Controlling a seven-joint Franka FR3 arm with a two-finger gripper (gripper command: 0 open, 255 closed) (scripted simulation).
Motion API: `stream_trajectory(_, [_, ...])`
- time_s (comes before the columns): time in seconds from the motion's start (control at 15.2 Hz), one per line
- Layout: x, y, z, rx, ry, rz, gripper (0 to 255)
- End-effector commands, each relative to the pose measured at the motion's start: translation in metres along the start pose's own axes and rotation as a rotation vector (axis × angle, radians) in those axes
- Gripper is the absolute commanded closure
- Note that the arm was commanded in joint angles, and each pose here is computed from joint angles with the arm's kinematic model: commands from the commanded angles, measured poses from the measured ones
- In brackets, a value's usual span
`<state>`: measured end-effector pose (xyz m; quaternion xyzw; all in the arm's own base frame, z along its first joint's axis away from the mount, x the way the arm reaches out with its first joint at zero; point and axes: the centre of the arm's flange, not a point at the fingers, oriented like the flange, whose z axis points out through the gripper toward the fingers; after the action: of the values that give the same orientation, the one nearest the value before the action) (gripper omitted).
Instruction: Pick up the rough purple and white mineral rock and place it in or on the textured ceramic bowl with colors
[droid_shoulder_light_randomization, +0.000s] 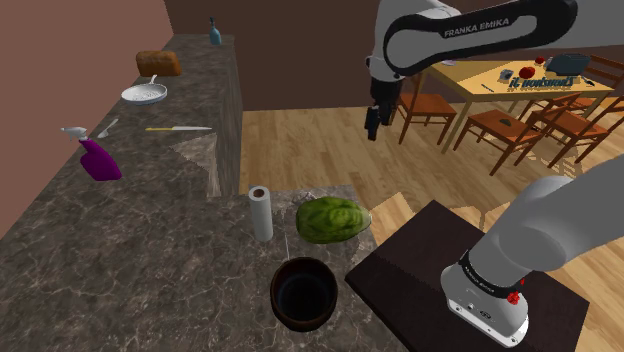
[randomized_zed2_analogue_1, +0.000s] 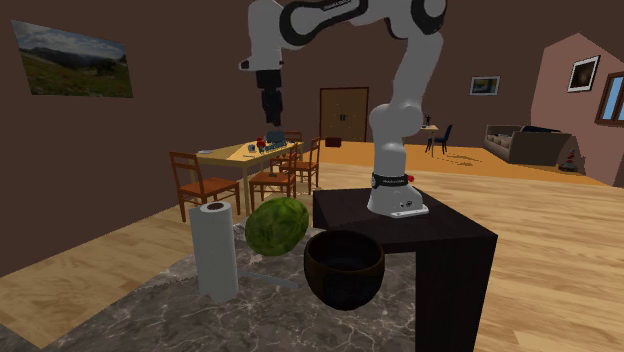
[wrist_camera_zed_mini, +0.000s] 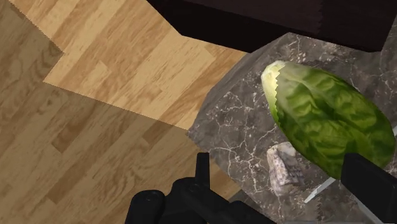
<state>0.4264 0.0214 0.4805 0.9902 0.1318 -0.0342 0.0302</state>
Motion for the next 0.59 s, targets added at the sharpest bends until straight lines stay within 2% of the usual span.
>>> stream_trajectory(0.0, [0.018,0.001,0.021,0.015,-0.010,-0.029,0])
stream_trajectory(0.53, [0.090,-0.009,0.103,0.076,-0.054,-0.140,0])
